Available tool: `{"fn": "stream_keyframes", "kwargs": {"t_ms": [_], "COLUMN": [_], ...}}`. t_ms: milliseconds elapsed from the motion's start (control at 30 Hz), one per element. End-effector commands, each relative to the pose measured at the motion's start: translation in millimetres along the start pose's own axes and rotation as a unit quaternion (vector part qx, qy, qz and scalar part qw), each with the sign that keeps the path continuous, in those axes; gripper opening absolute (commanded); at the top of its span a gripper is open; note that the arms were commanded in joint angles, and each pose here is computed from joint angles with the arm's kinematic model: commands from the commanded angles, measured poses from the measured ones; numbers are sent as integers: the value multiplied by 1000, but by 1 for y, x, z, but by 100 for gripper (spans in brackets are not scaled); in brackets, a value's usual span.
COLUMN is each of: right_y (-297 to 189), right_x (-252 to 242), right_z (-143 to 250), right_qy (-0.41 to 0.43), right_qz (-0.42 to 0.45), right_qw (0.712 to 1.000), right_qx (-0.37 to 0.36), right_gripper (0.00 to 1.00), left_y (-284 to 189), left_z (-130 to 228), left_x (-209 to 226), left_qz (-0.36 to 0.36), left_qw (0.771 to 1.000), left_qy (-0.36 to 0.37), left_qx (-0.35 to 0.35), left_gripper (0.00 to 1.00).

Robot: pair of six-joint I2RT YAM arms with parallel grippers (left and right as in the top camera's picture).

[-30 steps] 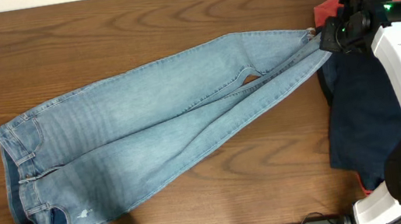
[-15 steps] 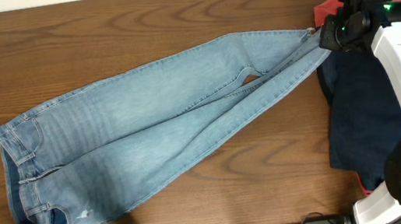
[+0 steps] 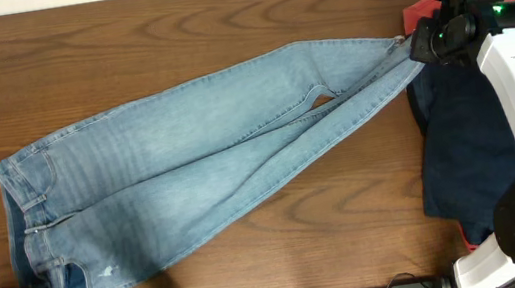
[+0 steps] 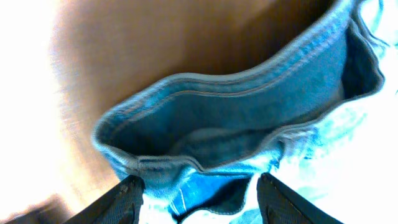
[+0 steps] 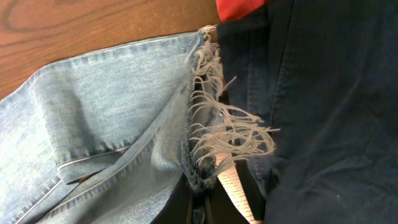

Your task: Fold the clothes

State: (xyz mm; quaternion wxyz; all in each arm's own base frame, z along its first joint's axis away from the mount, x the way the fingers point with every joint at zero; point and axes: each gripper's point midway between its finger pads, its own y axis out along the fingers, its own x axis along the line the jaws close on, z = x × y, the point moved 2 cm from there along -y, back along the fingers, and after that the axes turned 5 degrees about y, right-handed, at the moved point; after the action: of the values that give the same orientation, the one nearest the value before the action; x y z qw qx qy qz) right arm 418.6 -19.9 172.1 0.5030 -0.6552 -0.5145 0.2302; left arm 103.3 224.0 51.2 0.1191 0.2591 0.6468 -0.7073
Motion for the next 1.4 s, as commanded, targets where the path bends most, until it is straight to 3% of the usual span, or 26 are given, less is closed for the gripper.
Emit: {"fn": "stream_keyframes", "kwargs": {"t_ms": [0,367,433,567,600,833,1033,1367], "right_y": [-4,-4,-4,-6,-6,-8,-10,-9], "right_x": [-5,-3,2,14,16,23,36,63], "right_z": [-6,-1,2,11,13,20,27,27], "right_qy": [13,14,13,14,14,16,12,-7], "right_qz": [1,-4,-20,-61,-68,-90,-120,-139], "right_qw": [1000,1000,1000,997,997,994,990,988], "right_qx": [-9,2,10,36,42,61,78,62], "right_gripper": [4,4,1,1,1,1,1,1], "left_y": [-15,-16,-6,22,30,87,129,199], "left_z": [-21,-34,-35,-34,-34,-32,-39,-40], "left_x": [-41,-149,-168,-185,-190,-206,-189,-191], "left_qz": [-11,21,16,-40,-49,-59,-77,-64], "left_qw": [995,959,945,921,915,896,913,902], "left_qy": [97,277,320,381,394,438,401,425], "left_qx": [-30,-56,-66,-69,-70,-52,-30,-31], "left_gripper": [60,64,52,8,6,6,6,6]}}
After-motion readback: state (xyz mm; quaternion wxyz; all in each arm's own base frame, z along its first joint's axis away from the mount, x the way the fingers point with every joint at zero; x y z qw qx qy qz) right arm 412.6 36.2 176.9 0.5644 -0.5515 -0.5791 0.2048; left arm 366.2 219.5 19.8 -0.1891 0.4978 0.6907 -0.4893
